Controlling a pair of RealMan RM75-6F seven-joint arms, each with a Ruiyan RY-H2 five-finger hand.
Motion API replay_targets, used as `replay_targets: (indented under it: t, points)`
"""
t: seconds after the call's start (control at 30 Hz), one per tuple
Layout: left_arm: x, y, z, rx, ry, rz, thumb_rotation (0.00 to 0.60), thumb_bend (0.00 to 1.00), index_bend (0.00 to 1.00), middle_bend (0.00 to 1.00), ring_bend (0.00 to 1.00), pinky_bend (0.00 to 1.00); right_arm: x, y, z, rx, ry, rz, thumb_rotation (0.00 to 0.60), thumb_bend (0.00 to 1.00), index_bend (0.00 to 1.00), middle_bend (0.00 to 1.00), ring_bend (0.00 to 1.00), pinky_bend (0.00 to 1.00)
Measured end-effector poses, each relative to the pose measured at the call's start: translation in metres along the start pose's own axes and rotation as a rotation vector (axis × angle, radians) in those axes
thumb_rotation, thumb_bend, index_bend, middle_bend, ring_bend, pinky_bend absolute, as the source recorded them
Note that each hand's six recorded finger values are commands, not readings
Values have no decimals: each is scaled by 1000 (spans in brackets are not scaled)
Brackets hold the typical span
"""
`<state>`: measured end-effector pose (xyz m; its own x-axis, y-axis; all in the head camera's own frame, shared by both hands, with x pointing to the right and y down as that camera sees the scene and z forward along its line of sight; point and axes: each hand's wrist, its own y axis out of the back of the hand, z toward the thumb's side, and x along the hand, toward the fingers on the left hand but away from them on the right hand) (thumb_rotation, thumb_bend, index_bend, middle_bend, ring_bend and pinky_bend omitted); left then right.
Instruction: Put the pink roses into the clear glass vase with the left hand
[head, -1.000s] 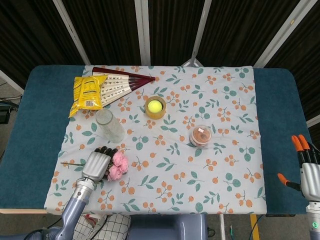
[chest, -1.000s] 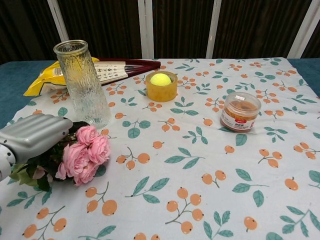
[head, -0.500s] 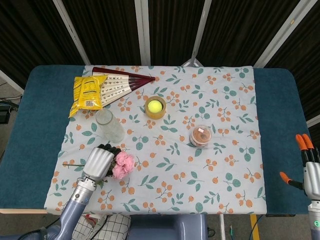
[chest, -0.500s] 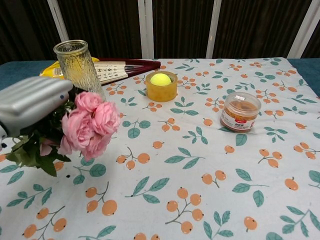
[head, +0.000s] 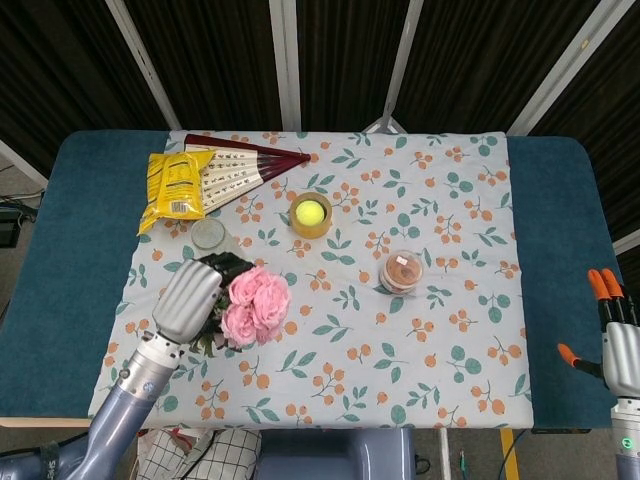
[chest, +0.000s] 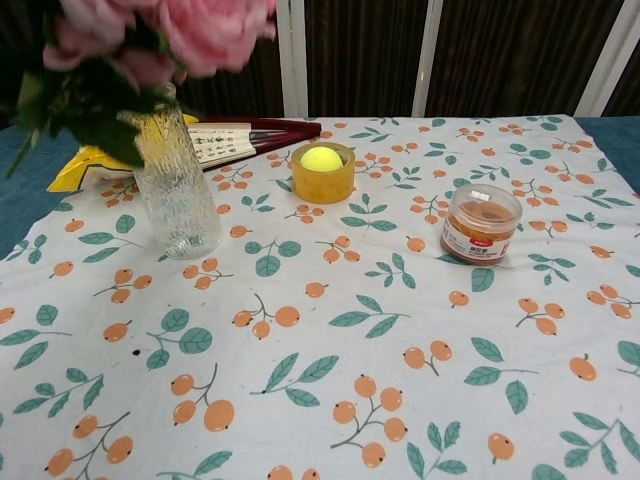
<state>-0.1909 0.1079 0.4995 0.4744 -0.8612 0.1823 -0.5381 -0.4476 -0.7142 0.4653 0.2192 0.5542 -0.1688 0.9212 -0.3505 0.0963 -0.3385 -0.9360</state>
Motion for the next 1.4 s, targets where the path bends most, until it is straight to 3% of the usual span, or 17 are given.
replay_targets:
  t: [0.17, 0.37, 0.53, 0.73, 0.97, 1.17, 1.4]
  points:
    - [41, 45, 12, -215, -40, 111, 600, 369, 535, 562, 436, 491, -3, -7, 2, 15, -1, 19, 600, 182, 67, 0, 59, 119]
    - [87, 81, 6, -257, -31, 202, 600, 370, 537, 567, 436, 491, -7, -15, 3, 40, -9, 38, 600, 182, 68, 0, 60, 119]
    - [113, 96, -3, -309, -6, 242, 600, 370, 538, 567, 436, 491, -10, -19, 1, 47, -27, 50, 600, 181, 68, 0, 59, 119]
    - [125, 85, -26, -379, 29, 237, 600, 369, 537, 566, 436, 491, -12, -18, -3, 44, -41, 45, 600, 182, 68, 0, 59, 119]
    - [131, 54, -47, -553, 51, 199, 600, 367, 538, 567, 436, 492, -12, -14, -4, 39, -43, 28, 600, 182, 68, 0, 60, 119]
    - [128, 24, -69, -559, 74, 171, 600, 367, 540, 566, 436, 490, -11, -11, -7, 18, -45, 23, 600, 182, 68, 0, 59, 119]
    - [123, 14, -83, -562, 99, 184, 600, 364, 540, 564, 436, 485, -11, -9, -8, 5, -42, 22, 600, 182, 68, 0, 59, 119]
